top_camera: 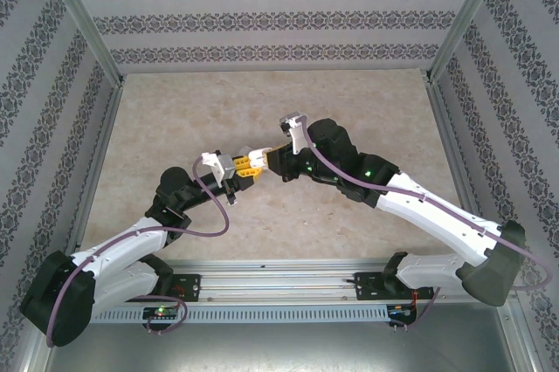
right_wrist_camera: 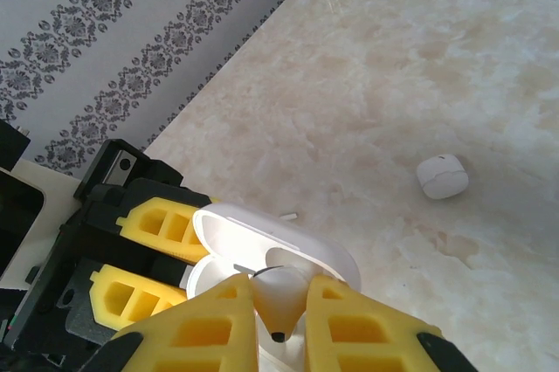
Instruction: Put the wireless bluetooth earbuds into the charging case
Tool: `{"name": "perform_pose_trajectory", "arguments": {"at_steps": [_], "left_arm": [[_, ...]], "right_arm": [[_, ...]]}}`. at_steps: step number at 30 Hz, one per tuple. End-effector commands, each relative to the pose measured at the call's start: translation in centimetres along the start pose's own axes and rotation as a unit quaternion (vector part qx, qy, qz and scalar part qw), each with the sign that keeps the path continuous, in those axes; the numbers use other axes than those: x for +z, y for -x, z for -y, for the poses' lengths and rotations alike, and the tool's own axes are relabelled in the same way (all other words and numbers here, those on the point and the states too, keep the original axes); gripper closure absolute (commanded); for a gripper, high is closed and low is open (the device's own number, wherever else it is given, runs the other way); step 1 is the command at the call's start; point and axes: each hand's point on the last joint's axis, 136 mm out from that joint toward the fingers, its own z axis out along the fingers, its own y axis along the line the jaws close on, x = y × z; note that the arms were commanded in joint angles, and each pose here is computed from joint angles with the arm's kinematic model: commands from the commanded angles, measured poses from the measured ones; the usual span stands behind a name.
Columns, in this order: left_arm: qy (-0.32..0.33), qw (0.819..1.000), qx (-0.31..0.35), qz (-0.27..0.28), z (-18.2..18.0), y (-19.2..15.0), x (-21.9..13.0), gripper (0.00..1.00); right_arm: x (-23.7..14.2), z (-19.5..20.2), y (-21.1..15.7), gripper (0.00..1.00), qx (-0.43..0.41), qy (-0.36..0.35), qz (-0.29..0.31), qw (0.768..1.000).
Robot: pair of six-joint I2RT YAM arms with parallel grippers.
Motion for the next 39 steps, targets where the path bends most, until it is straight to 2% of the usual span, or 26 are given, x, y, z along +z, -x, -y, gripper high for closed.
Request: {"name": "perform_pose_trajectory", "arguments": {"at_steps": [1,9,27,39], "left_arm": [[-0.006,1.0,0.02,0.013,0.6,0.7,-0.1,1.0],[-0.01,1.0,0.023,0.013,0.7,0.8,-0.1,1.0],[-0.014,1.0,0.021,0.01,0.8,0.7,0.0,1.0],[-0.018,1.0,0.021,0.009,1.0,0.6,0.0,1.0]], "right_arm": [[0.0,0.1,-0.1,0.85,-0.014,-0.012,-0.004,1.0],[-0.7,0.6,-0.2,0.85,-0.046,-0.037,-0.022,0.998],[0.0,-0.4,-0.9,0.85,-0.036,-0.007,-0.035,0.999],[-1.3,1.2,-0.7,0.85,-0.054,-0.059,-0.039,0.996]]}}
